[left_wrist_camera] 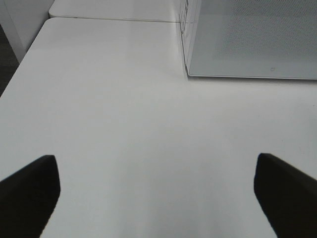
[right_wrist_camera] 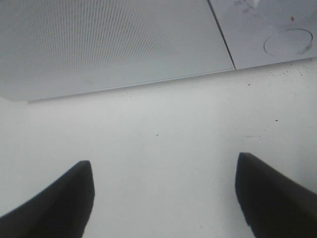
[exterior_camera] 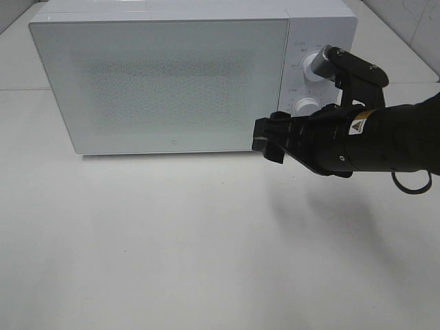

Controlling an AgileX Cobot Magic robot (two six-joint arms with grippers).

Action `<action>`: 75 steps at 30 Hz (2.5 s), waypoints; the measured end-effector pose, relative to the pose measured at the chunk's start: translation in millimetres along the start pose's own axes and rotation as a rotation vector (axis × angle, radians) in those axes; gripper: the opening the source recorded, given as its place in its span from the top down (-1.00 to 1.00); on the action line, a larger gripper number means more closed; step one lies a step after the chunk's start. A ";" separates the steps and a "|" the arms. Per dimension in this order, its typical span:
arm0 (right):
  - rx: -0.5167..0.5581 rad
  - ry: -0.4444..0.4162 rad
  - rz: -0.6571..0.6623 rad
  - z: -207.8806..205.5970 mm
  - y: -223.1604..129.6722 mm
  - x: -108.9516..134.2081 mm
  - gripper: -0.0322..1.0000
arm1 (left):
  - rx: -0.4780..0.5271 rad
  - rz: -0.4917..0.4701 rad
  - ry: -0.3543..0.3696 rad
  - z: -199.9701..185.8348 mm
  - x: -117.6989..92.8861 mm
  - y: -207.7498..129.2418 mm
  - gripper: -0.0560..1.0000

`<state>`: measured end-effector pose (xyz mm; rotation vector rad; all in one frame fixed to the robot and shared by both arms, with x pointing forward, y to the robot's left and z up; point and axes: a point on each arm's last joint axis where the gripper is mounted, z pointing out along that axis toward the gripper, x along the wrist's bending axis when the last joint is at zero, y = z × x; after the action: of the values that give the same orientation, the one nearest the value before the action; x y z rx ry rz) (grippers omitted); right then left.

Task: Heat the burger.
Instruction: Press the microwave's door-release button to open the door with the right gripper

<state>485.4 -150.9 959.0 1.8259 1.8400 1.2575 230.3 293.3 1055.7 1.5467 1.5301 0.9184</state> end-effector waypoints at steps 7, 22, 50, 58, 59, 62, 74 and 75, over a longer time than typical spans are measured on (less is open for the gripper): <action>0.074 0.011 -0.221 -22.9 1.8 4.1 -0.52 | 0.000 0.000 0.000 0.0 0.0 0.0 -0.98; 0.254 -0.038 -0.457 -105.3 1.2 -0.8 -0.52 | 0.000 0.000 0.000 0.0 0.0 0.0 -0.98; -0.051 -0.184 -0.275 -247.4 -6.0 -37.0 -0.53 | 0.000 0.000 0.000 0.0 0.0 0.0 -0.98; -0.234 -0.268 -0.209 -285.2 -23.8 -42.2 -0.53 | 0.000 0.000 0.000 0.0 0.0 0.0 -0.98; -0.287 -0.282 -0.201 -293.5 -28.7 -41.8 -0.53 | 0.000 0.000 0.000 0.0 0.0 0.0 -0.98; -0.348 -0.299 -0.196 -303.1 -35.7 -41.1 -0.53 | 0.000 0.000 0.000 0.0 0.0 0.0 -0.98; -0.406 -0.357 -0.165 -297.9 -69.5 -50.8 -0.53 | 0.000 0.000 0.000 0.0 0.0 0.0 -0.98; -0.406 -0.357 -0.165 -297.9 -69.5 -50.8 -0.53 | 0.000 0.000 0.000 0.0 0.0 0.0 -0.98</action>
<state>235.9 -300.3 1066.5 1.5255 1.3917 1.0669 230.3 293.3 1055.7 1.5467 1.5301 0.9184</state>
